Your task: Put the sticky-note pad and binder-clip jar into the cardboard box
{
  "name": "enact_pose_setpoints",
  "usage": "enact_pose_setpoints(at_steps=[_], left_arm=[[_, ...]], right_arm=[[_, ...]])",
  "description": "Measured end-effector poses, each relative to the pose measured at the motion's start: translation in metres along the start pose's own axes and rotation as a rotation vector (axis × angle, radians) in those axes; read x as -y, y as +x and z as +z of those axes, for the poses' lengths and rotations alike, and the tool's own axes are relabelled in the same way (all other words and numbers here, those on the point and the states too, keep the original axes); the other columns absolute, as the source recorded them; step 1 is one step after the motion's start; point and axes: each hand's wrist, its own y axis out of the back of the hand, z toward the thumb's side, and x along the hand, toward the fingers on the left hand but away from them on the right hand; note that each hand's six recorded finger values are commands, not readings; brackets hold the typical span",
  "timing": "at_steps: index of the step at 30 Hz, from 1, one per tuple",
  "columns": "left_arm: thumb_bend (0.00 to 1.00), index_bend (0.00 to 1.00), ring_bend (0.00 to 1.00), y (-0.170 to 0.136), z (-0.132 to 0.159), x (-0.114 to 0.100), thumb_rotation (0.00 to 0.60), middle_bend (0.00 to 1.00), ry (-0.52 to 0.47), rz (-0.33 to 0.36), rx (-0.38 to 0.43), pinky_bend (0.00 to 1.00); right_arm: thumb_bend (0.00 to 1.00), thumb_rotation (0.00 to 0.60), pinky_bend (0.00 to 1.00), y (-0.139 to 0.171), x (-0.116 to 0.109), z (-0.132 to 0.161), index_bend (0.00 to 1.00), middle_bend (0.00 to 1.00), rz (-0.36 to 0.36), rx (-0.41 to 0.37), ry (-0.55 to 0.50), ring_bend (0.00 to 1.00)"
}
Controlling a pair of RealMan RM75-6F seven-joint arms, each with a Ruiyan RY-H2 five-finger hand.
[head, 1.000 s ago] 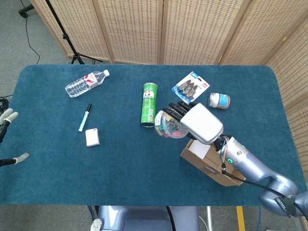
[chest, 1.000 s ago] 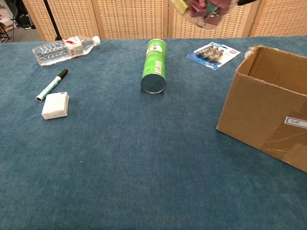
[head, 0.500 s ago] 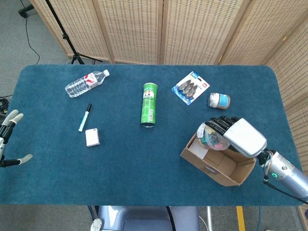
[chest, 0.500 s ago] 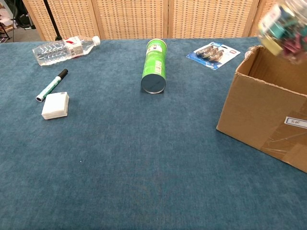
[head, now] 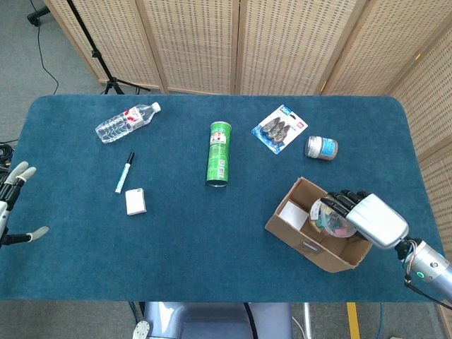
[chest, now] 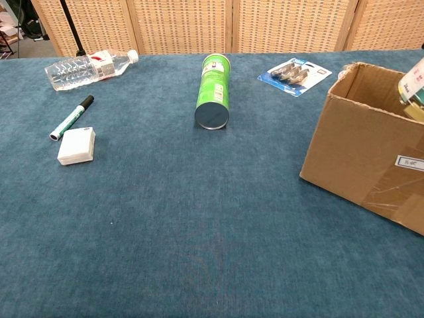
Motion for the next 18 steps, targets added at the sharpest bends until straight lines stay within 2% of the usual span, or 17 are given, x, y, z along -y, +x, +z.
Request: enact_pose_setpoints(at_steps=[3, 7, 15, 18], left_arm=[[0.0, 0.0, 0.0, 0.0, 0.001, 0.001, 0.6, 0.0, 0.003, -0.001, 0.001, 0.0], [0.0, 0.0, 0.0, 0.0, 0.001, 0.001, 0.6, 0.0, 0.001, -0.002, 0.001, 0.0], [0.0, 0.0, 0.0, -0.001, 0.001, 0.0, 0.6, 0.0, -0.005, -0.001, 0.004, 0.0], [0.0, 0.0, 0.0, -0.003, 0.002, -0.001, 0.6, 0.0, -0.005, 0.006, 0.007, 0.0]], right_arm=[[0.0, 0.6, 0.38, 0.002, -0.002, 0.002, 0.03, 0.0, 0.006, 0.009, -0.007, 0.0], [0.0, 0.6, 0.38, 0.005, -0.005, 0.007, 0.03, 0.0, -0.001, 0.009, -0.005, 0.0], [0.0, 0.6, 0.38, 0.014, -0.023, 0.009, 0.03, 0.0, -0.052, 0.025, 0.032, 0.0], [0.0, 0.6, 0.37, 0.02, -0.035, 0.007, 0.03, 0.0, -0.095, 0.044, 0.033, 0.0]])
